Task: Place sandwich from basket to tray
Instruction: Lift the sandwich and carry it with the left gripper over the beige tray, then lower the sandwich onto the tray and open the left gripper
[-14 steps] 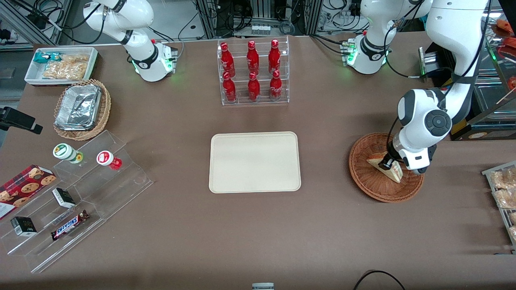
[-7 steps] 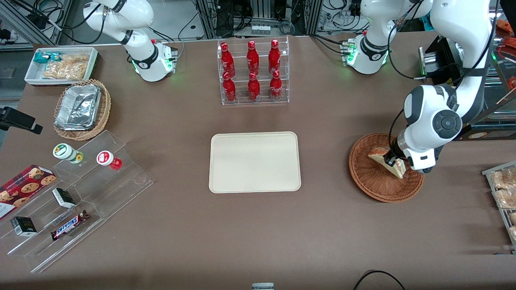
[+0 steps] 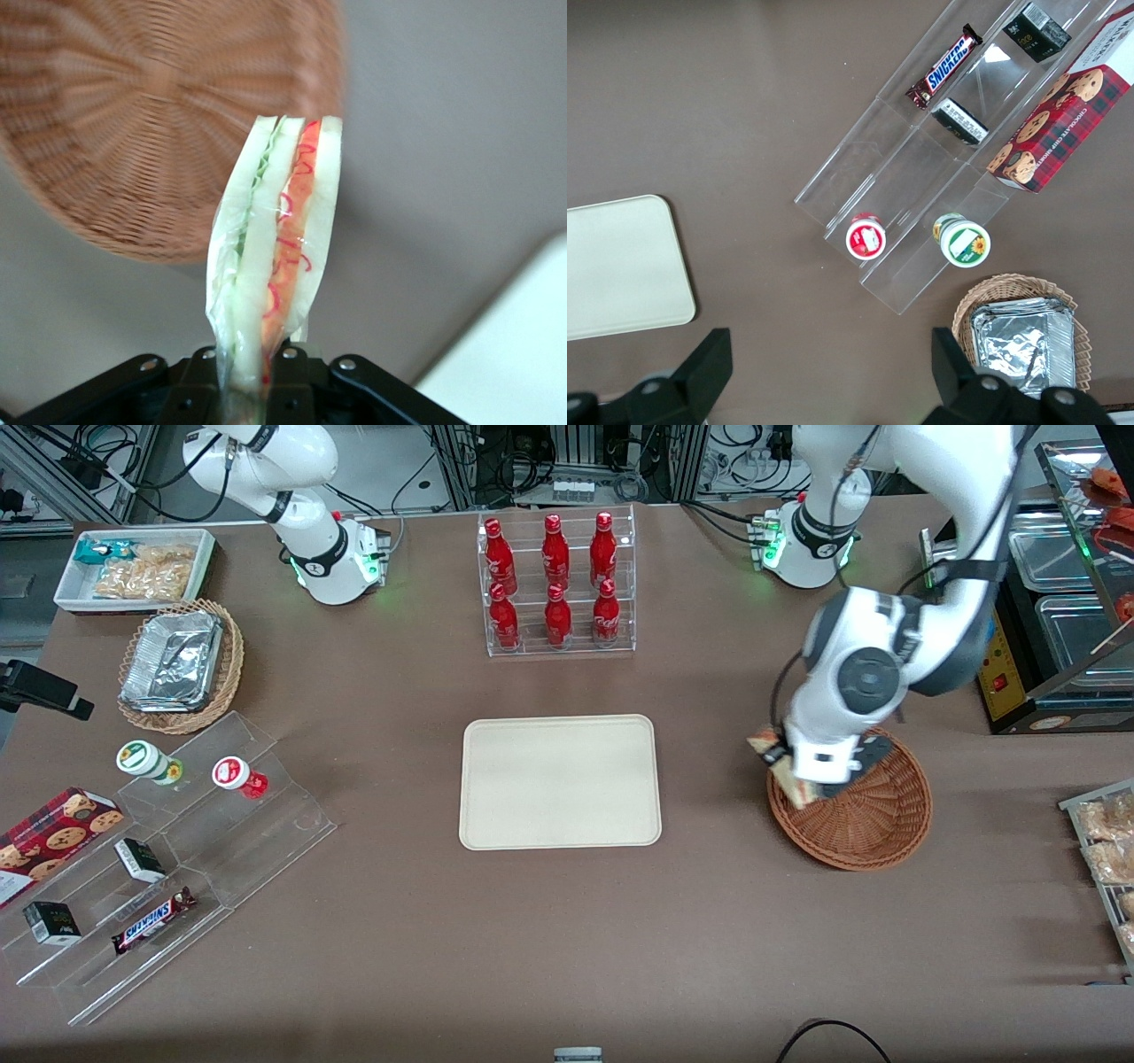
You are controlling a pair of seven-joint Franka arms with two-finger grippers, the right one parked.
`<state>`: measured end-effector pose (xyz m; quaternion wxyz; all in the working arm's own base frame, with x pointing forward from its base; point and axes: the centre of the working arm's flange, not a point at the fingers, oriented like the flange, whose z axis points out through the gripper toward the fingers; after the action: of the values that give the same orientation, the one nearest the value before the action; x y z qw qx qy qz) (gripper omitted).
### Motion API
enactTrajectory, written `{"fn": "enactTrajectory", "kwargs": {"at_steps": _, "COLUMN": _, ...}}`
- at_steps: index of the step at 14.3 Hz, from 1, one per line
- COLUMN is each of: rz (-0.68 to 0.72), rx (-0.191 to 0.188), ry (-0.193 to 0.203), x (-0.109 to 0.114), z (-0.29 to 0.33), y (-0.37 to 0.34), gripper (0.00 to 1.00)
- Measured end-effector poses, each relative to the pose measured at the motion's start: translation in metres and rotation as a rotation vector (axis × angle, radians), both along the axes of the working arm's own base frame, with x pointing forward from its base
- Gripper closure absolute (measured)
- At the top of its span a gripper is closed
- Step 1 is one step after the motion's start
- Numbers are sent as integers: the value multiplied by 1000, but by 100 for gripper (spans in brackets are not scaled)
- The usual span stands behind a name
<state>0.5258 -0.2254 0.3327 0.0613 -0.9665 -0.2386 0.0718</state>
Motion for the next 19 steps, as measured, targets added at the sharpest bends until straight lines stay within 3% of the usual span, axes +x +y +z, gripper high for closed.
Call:
{"fn": "enactTrajectory", "kwargs": {"at_steps": 3, "rz": -219, "rx": -39, "ry": 2, "x": -2, "z": -3, "y": -87, "gripper": 85}}
{"fn": "enactTrajectory", "kwargs": {"at_steps": 8, "rz": -293, "rx": -122, "ry": -5, "x": 8, "z": -19, "y": -205, "gripper": 85}}
{"fn": "enactTrajectory", "kwargs": {"at_steps": 12, "rz": -339, "rx": -136, "ry": -3, "x": -17, "z": -55, "y": -286, "gripper": 85}}
{"fn": "enactTrajectory", "kwargs": {"at_steps": 15, "rz": -346, "rx": -147, "ry": -12, "x": -17, "z": -64, "y": -307, "gripper": 85}}
{"fn": "enactTrajectory", "kwargs": {"at_steps": 19, "rz": -315, "rx": -133, "ry": 4, "x": -20, "z": -86, "y": -317, "gripper": 85}}
